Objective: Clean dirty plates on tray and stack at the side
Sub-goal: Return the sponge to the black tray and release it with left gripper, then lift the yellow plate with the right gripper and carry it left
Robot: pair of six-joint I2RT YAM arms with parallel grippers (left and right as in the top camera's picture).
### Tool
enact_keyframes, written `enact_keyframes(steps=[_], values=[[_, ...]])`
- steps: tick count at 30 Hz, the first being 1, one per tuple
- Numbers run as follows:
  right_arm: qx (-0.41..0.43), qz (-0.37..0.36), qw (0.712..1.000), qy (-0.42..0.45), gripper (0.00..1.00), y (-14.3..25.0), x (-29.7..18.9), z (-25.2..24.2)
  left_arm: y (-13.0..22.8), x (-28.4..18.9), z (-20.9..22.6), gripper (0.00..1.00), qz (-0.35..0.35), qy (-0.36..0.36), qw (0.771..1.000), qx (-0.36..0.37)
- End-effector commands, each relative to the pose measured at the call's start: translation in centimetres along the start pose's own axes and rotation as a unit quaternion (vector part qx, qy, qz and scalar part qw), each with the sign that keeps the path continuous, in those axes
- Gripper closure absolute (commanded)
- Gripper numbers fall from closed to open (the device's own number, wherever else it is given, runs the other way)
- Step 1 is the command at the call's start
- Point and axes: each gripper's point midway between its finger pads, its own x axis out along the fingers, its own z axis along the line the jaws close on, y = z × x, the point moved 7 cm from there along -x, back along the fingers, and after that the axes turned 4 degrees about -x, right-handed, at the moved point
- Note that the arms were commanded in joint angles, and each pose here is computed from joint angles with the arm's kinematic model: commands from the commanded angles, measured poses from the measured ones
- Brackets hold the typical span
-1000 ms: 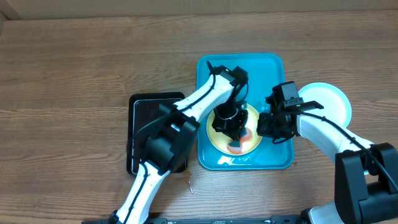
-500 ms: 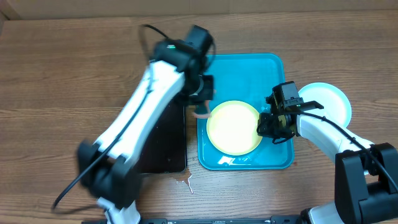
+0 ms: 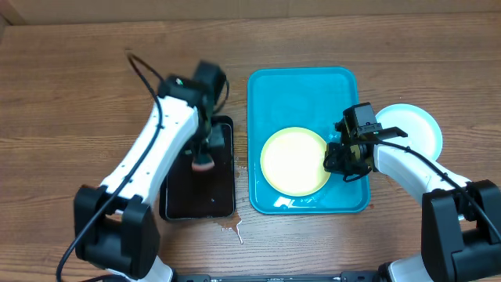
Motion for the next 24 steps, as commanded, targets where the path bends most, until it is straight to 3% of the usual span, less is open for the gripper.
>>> enact_keyframes(steps=[1, 6, 9, 15, 23, 24], values=[[-0.002, -0.003, 1.0, 0.01, 0.96, 0.1, -0.2, -0.2, 1.8, 4.1, 0.5, 0.96, 0.037, -0.005, 0.999, -0.025], [-0.002, -0.004, 1.0, 0.011, 0.96, 0.1, -0.2, -0.2, 2.4, 6.9, 1.3, 0.95, 0.046, -0.001, 0.998, -0.038], [-0.004, -0.006, 1.0, 0.012, 0.96, -0.1, -0.3, -0.2, 2.0, 6.8, 1.6, 0.84, 0.048, 0.007, 0.998, -0.043], [-0.005, -0.014, 1.0, 0.024, 0.96, -1.4, -3.3, 0.6, 0.3, 4.2, 2.0, 0.4, 0.057, 0.049, 0.996, -0.052], [-0.085, -0.045, 0.992, 0.084, 0.96, -3.5, -9.9, 4.8, -3.0, -3.1, 5.2, 0.32, 0.007, 0.081, 0.993, -0.09], [-0.097, -0.054, 0.99, 0.088, 0.96, -3.7, -10.6, 5.6, -3.4, -4.1, 5.7, 0.28, -0.005, 0.086, 0.992, -0.095]])
